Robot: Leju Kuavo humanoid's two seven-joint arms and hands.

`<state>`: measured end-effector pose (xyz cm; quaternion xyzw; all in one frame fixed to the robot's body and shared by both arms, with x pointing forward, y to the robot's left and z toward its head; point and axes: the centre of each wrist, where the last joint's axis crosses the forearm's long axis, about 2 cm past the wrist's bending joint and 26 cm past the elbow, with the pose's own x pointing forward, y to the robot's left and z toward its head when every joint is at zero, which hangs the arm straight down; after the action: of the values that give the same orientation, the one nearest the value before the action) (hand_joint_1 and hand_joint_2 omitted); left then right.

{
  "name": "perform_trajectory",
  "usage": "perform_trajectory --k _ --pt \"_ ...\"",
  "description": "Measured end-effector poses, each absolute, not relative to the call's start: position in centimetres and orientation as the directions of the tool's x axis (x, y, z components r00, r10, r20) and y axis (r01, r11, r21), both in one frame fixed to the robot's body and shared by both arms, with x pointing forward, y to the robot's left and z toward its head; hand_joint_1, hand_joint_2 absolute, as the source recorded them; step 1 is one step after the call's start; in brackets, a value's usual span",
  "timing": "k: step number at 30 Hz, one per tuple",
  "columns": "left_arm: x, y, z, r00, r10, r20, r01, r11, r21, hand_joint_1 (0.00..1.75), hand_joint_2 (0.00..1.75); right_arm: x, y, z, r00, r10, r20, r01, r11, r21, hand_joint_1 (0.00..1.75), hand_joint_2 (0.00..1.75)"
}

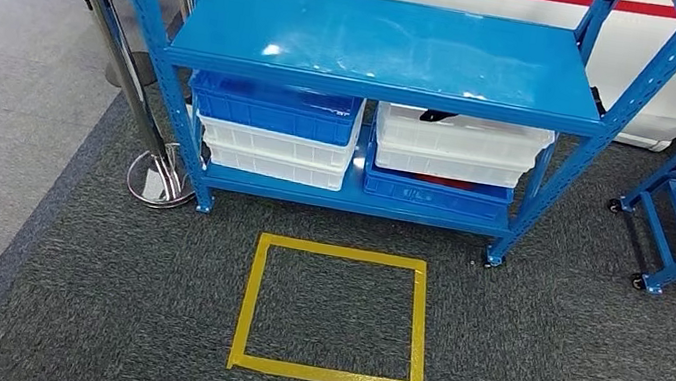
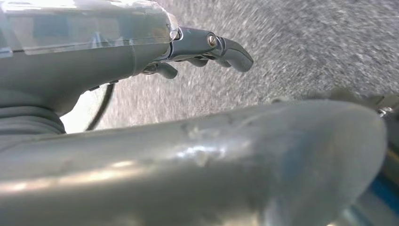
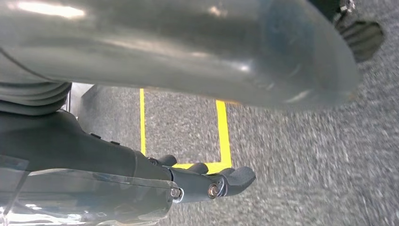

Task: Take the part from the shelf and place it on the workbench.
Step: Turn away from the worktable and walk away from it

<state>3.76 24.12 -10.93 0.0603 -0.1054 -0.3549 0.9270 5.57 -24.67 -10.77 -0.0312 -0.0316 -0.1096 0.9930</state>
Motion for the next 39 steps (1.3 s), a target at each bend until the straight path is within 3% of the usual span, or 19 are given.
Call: perform_trajectory --k 5,9,39 --pt "4.2 24.7 -10.9 0.914 -0.352 0.202 0.329 0.934 0.137 0.0 0.0 5.6 -24.7 -10.8 0.977 -0.199 0.07 0.203 0.978 -0.05 0.0 0.0" --pt "4.2 25.0 -11.0 0.942 -0.269 0.2 0.245 0.96 0.133 0.0 0.0 5.5 -24.8 -10.8 0.978 -0.196 0.071 0.2 0.978 -0.053 0.0 0.0" --pt "3.8 25.0 -11.0 0.949 -0.265 0.169 0.25 0.962 0.108 0.0 0.0 5.5 -24.3 -10.8 0.982 -0.157 0.101 0.16 0.987 -0.016 0.0 0.0"
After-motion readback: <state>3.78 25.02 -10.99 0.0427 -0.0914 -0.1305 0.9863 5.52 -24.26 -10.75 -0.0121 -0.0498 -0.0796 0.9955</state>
